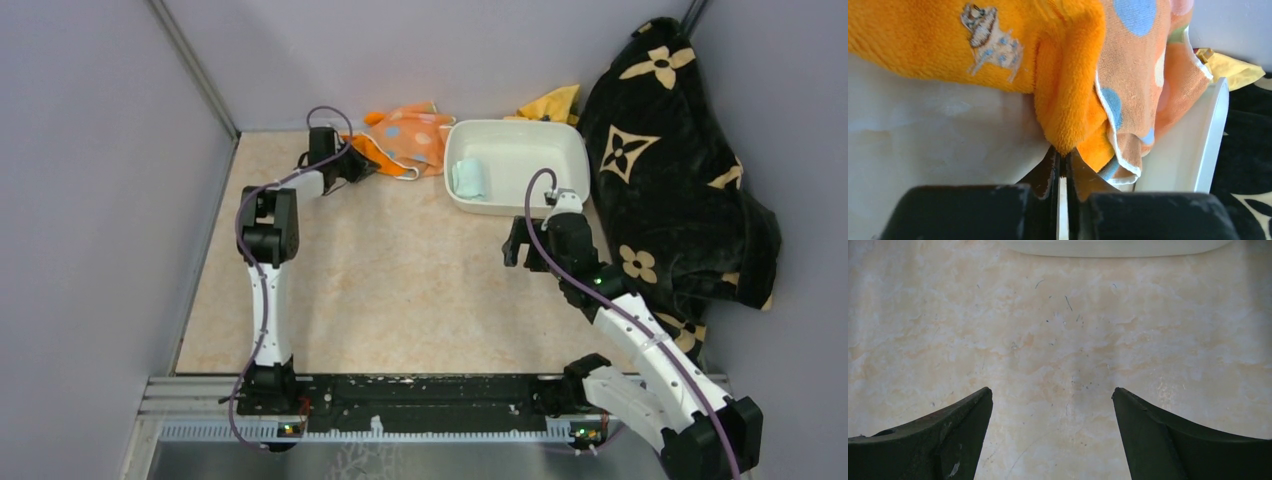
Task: Roll the towels
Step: Pick up the towel at the center of the board, then place the towel at the center of the board.
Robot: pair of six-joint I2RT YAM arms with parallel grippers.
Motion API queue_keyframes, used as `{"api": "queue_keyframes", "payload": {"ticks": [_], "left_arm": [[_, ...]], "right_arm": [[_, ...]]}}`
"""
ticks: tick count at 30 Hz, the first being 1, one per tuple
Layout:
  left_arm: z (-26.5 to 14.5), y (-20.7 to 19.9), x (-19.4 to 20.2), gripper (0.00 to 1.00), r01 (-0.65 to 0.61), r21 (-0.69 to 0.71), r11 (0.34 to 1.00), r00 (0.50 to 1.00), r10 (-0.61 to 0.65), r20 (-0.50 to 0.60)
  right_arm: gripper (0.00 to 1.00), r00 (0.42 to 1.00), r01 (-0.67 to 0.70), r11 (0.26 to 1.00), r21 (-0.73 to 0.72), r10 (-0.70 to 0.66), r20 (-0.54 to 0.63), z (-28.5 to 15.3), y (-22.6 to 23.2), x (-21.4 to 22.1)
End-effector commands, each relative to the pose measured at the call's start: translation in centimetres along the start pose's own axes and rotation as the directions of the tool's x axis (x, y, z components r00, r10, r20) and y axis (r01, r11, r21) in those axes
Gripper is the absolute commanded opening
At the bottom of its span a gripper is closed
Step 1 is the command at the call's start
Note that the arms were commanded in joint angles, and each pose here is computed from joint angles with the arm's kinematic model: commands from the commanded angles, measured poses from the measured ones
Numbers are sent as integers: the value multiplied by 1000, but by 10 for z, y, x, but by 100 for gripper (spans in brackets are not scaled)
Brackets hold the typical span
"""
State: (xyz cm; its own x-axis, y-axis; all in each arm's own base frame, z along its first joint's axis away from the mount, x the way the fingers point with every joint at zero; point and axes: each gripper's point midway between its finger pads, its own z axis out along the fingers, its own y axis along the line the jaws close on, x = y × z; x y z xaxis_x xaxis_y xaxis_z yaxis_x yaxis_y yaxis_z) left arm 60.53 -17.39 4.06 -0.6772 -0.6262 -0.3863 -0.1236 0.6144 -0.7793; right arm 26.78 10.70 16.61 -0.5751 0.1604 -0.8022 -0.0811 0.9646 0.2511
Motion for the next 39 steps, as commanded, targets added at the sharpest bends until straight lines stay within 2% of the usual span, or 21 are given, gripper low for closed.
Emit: {"api": "queue_keyframes", "payload": {"ticks": [1,3,6,9,11,13,17,20,23,28,30,32,35,39], "left_arm": [[-43,-42,-73,3,-141,4,990,964,136,228],[-76,-62,-114,0,-237,-61,969,905,244,350],[-136,-101,-168,0,-354,-210,911,759,411,505],[-194,-134,-213,0,-380,-361,851,597,524,607],[-222,-144,-232,0,-372,-448,813,513,582,631],[-242,-148,-246,0,-358,-508,783,466,622,630],[-277,-149,-265,0,-311,-590,745,417,665,620],[-310,-156,-274,0,-277,-659,699,363,711,602],[-327,-178,-263,0,-344,-628,698,357,715,601],[-323,-201,-202,0,-513,-503,695,454,717,529],[-315,-211,-160,0,-582,-410,702,506,708,492],[-316,-226,-112,0,-640,-314,701,537,701,469],[-312,-250,-34,2,-729,-162,665,559,715,420],[-322,-268,60,3,-759,114,642,639,698,323]], "right_arm": [[90,999,-13,1000,-6,14,41,-5,3,-13],[90,999,-14,1000,-13,14,42,-4,4,-14],[90,999,-16,999,-33,17,44,-2,8,-15],[90,999,-14,999,-47,16,38,2,11,-15],[90,999,-12,998,-57,14,36,4,14,-14],[90,999,-9,998,-70,11,32,6,16,-14],[90,999,-2,996,-90,5,34,7,20,-15],[90,999,6,995,-101,-3,33,5,21,-15],[90,999,12,994,-106,-8,34,4,21,-13],[90,999,22,992,-122,-17,43,4,23,-13],[90,999,30,991,-129,-24,47,4,24,-13],[90,998,39,991,-129,-33,50,4,24,-14],[90,996,61,989,-137,-52,66,2,25,-17],[90,992,91,985,-146,-77,98,-3,26,-24]]}}
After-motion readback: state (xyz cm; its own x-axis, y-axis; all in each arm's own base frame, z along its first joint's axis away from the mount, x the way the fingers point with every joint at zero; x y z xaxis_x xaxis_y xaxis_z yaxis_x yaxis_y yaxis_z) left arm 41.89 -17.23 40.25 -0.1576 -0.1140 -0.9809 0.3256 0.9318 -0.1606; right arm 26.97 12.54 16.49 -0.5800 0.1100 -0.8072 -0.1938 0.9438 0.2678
